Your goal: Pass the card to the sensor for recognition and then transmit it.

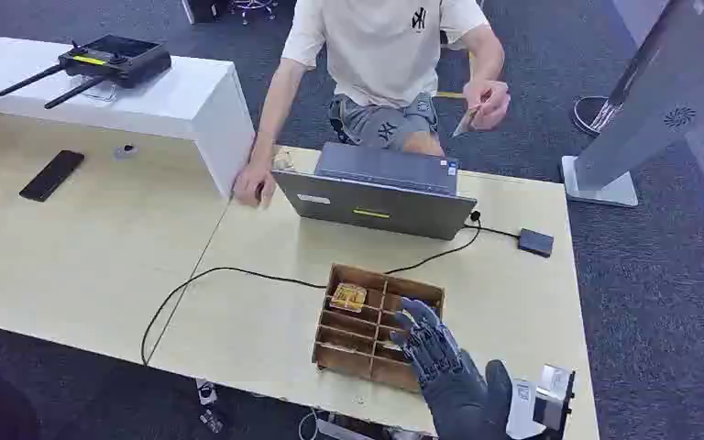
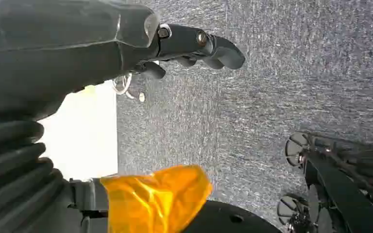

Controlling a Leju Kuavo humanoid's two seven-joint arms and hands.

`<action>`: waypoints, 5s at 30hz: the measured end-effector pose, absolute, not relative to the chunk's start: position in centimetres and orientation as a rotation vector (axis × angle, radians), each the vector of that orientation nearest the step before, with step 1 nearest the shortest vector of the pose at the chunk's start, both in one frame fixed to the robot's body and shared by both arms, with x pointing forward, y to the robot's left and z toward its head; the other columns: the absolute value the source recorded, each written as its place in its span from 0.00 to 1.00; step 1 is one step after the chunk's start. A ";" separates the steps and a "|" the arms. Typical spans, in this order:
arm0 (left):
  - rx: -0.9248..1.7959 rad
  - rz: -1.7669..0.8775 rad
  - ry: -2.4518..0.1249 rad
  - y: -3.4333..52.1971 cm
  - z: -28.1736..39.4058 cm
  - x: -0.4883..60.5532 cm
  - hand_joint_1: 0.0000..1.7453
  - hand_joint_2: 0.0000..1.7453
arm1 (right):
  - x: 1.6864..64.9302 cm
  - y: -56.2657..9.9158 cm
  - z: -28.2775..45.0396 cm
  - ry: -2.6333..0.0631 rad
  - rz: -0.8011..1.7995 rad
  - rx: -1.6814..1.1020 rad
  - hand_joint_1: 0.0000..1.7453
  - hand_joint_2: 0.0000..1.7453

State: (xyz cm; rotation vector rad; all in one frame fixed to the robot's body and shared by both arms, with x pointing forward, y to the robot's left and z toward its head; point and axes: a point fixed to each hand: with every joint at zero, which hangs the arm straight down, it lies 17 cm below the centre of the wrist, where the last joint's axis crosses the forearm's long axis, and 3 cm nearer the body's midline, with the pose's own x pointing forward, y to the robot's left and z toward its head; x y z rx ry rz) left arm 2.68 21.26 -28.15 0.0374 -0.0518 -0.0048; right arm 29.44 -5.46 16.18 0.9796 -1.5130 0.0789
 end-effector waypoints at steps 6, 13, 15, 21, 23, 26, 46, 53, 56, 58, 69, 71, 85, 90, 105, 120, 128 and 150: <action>0.033 -0.020 -0.030 21.3 -28.2 2.3 0.00 0.00 | 29.3 -5.3 16.1 -1.514 0.093 0.986 0.00 1.00; 0.031 -0.029 -0.024 21.3 -28.2 2.2 0.00 0.00 | 29.6 -5.5 15.9 -1.570 0.147 0.899 0.00 1.00; 0.032 -0.032 -0.024 21.3 -28.2 2.2 0.00 0.00 | 30.2 -5.8 15.8 -1.631 0.199 0.798 0.00 1.00; 0.033 -0.059 -0.031 21.7 -28.2 2.3 0.00 0.00 | 32.5 -6.7 18.8 -1.869 0.379 0.469 0.00 1.00; 0.031 -0.067 -0.033 21.7 -28.2 2.4 0.00 0.00 | 32.9 -6.7 19.9 -1.902 0.390 0.447 0.00 1.00; 0.028 -0.081 -0.038 21.6 -28.2 2.4 0.00 0.00 | 33.5 -6.8 21.3 -1.976 0.441 0.368 0.00 1.00; 0.018 -0.317 -0.069 22.3 -28.1 4.1 0.00 0.00 | 43.0 -9.2 31.4 -2.327 0.844 -0.934 0.00 1.00; 0.014 -0.358 -0.073 22.3 -28.0 4.4 0.00 0.00 | 45.9 -9.1 30.5 -2.275 0.969 -1.152 0.36 1.00; 0.014 -0.365 -0.075 22.3 -28.0 4.5 0.00 0.00 | 46.7 -9.0 29.8 -2.252 1.003 -1.171 1.00 1.00; 0.015 -0.369 -0.075 22.3 -28.0 4.5 0.00 0.00 | 47.0 -8.9 29.2 -2.238 1.019 -1.170 1.00 1.00; 0.021 -0.382 -0.075 22.7 -28.1 4.5 0.00 0.00 | 47.7 -8.9 27.3 -2.187 1.044 -1.151 1.00 1.00; 0.021 -0.381 -0.075 22.7 -28.1 4.5 0.00 0.00 | 47.8 -9.0 27.1 -2.182 1.042 -1.145 1.00 1.00; 0.019 -0.368 -0.078 22.7 -28.1 4.6 0.00 0.00 | 47.8 -9.1 26.0 -2.156 1.028 -1.089 1.00 1.00; 0.020 -0.367 -0.078 22.7 -28.1 4.6 0.00 0.00 | 47.7 -9.1 25.5 -2.144 1.011 -1.045 1.00 1.00; 0.021 -0.347 -0.075 22.7 -28.1 4.3 0.00 0.00 | 46.9 -10.6 26.7 -2.139 0.768 -0.803 1.00 1.00; 0.016 -0.326 -0.073 22.4 -28.1 3.9 0.00 0.00 | 45.5 -13.9 27.7 -2.141 0.556 -0.682 1.00 1.00; 0.011 -0.272 -0.068 21.7 -28.1 3.3 0.00 0.00 | 41.7 -20.1 27.3 -2.119 0.298 -0.639 1.00 1.00; -0.014 -0.121 -0.041 20.6 -28.1 2.0 0.00 0.00 | 37.6 -24.8 15.3 -1.738 0.261 -0.469 1.00 1.00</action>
